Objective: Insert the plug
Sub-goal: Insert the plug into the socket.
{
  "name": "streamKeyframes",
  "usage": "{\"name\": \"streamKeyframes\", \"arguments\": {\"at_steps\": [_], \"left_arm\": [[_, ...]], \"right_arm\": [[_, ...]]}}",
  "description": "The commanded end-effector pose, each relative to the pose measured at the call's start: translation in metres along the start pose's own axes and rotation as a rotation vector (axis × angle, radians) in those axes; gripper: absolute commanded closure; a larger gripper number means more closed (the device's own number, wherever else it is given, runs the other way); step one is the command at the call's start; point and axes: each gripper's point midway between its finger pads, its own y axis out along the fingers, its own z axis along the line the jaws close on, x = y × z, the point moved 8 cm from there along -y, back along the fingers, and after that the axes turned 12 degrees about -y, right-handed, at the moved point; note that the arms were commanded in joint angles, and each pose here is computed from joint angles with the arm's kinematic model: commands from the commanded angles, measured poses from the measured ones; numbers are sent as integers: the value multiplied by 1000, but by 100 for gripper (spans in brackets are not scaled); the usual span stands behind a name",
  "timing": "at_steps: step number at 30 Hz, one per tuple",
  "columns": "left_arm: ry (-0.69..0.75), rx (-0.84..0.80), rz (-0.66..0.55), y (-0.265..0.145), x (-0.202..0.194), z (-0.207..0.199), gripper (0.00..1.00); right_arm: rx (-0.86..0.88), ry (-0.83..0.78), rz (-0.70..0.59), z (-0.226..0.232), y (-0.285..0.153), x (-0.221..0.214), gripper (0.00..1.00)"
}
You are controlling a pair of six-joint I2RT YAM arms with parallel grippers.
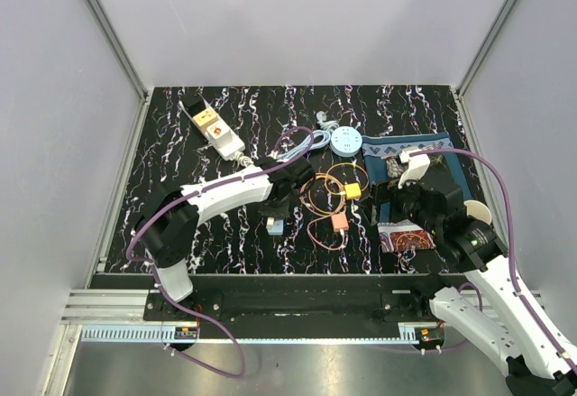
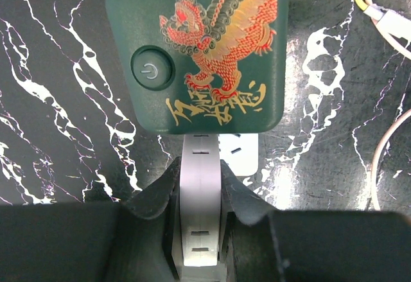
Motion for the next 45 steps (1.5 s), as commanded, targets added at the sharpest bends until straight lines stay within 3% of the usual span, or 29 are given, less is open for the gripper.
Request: {"name": "streamKeyframes", "arguments": {"at_steps": [1, 45], "left_arm": [[1, -11, -9, -2, 2, -6, 100], [-41, -20, 84, 41, -35, -4, 100]], "right_arm": [[-18, -18, -31, -1, -2, 6, 2], [-3, -29, -29, 1, -1, 7, 2]]}}
